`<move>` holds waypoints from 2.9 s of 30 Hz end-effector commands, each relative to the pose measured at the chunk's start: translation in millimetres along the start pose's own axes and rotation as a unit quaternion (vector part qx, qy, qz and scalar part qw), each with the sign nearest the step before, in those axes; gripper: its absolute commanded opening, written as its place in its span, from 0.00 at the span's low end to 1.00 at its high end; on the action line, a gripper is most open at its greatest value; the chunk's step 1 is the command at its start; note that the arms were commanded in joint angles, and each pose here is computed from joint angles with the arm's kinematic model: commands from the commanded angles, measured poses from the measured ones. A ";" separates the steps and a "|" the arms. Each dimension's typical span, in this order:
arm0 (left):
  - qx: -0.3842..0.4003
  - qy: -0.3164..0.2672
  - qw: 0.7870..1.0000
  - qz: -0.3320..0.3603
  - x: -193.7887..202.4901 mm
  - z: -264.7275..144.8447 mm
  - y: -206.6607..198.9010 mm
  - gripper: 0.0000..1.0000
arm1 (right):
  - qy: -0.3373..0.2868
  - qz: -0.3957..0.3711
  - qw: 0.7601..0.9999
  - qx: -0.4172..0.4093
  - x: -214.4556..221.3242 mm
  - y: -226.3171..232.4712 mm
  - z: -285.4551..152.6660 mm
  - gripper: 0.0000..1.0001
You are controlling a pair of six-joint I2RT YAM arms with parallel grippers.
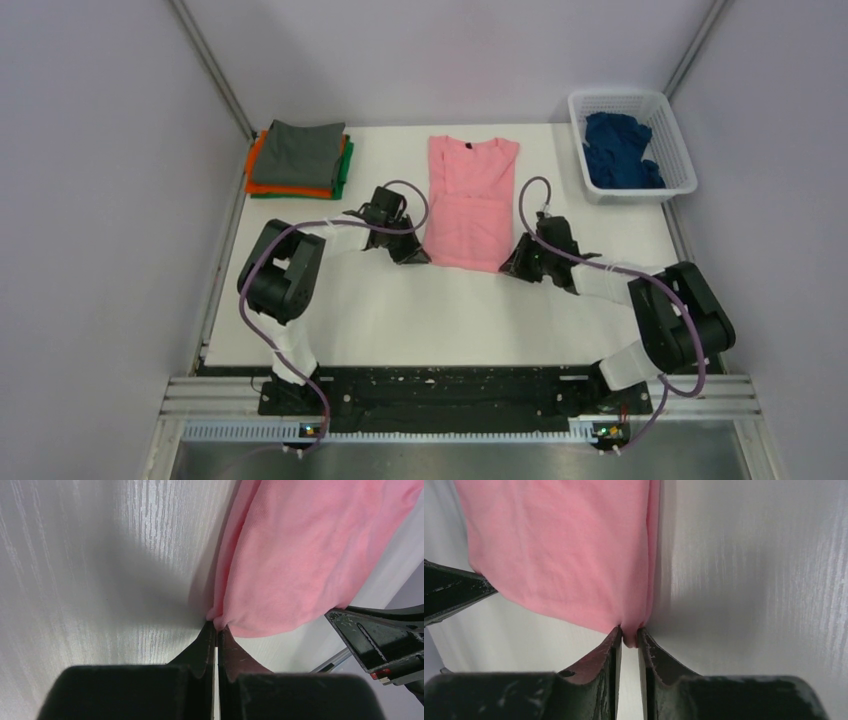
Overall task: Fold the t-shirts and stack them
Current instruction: Grab one side of the 2/3 rectangular tshirt with both arms, then fold the long partially folded tshirt into a neat square, then put the neatly folded tshirt into the corner of the board with the left arm
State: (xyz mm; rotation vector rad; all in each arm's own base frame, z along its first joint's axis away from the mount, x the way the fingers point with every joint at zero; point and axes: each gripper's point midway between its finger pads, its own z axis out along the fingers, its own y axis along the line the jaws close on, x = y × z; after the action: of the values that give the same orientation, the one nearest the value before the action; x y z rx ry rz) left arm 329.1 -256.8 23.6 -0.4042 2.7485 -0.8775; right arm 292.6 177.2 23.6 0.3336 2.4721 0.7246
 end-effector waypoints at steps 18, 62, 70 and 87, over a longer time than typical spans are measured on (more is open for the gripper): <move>0.013 -0.073 0.996 0.044 114.0 -122.8 14.1 0.00 | 0.086 -0.081 0.991 -0.062 72.6 46.8 -144.7 0.00; -0.007 -0.182 0.981 0.058 -190.9 -47.7 -56.4 0.00 | -0.148 -0.064 0.986 0.052 -203.3 53.4 11.3 0.00; 0.000 -0.168 0.984 0.059 -208.0 -41.4 -68.6 0.98 | -0.149 -0.058 0.987 0.030 -235.6 64.7 31.5 0.86; -0.067 -0.052 0.993 0.081 -115.2 1.8 -5.2 0.90 | -0.145 -0.083 0.986 -0.010 -112.2 31.7 -73.4 0.99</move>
State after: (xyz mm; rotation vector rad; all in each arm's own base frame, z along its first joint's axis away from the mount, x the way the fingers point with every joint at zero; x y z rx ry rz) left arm 442.4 -222.7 55.0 -0.2810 2.6653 -0.6695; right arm 365.1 131.1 131.8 0.2493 2.2265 0.5606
